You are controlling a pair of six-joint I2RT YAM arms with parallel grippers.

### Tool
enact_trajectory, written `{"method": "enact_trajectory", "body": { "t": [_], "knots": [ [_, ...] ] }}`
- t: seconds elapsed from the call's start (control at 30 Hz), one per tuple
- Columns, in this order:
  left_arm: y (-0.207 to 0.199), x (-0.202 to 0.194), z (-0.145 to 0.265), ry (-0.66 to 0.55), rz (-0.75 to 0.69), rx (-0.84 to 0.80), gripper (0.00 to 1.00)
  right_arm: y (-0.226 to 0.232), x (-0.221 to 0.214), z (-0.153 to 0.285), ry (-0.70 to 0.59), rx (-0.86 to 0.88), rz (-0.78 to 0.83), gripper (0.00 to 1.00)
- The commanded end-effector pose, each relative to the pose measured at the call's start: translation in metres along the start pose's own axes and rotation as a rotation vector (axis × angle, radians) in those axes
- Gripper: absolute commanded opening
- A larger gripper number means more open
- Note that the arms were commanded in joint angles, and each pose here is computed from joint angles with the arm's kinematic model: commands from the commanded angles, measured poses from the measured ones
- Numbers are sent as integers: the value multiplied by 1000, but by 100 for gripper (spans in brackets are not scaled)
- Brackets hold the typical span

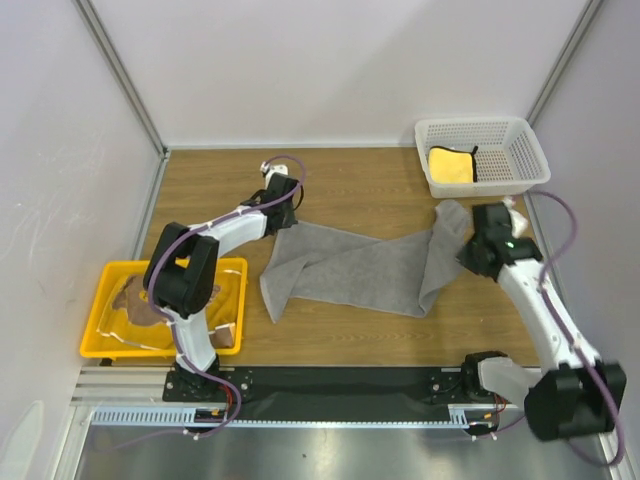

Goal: Fold and stack the towels
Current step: Flatten out the crumpled towel

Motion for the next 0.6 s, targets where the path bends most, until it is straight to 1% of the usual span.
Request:
{"method": "enact_trajectory", "body": {
  "t": [0.0,0.07,0.1,0.17,0.2,0.33,0.37,0.43,0.57],
  "knots": [
    [20,38,19,-101,8,80,0,-66,-9,16,21,-136,-123,0],
    [27,41,19,-114,13,108,0,-91,-2,25,-11,-191,-168,0],
    [31,42,19,-114,15,119,0,-105,5,33,-48,-216,-222,0],
    [40,48,18,-124,43,137,0,-121,5,42,-55,-260,-257,0],
    [43,50,19,-130,56,141,0,-129,10,47,-78,-275,-300,0],
    [63,59,21,-160,108,174,0,-145,27,57,-137,-315,-408,0],
    [67,62,22,-169,113,182,0,-145,33,59,-152,-302,-421,0],
    [74,68,23,-184,121,195,0,-156,36,60,-153,-327,-441,0],
    [81,70,25,-200,112,219,0,-173,16,58,-71,-382,-502,0]
  ]
}}
Point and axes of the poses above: each gripper's point midway between its finger pads, its own z axis back along the fingers, its own y axis along the line the jaws close on, x = y × z, the point moved 1 cm from there along z, back along the fingers, and after that the axes turned 1 degree about z, right-handed, at the moved point
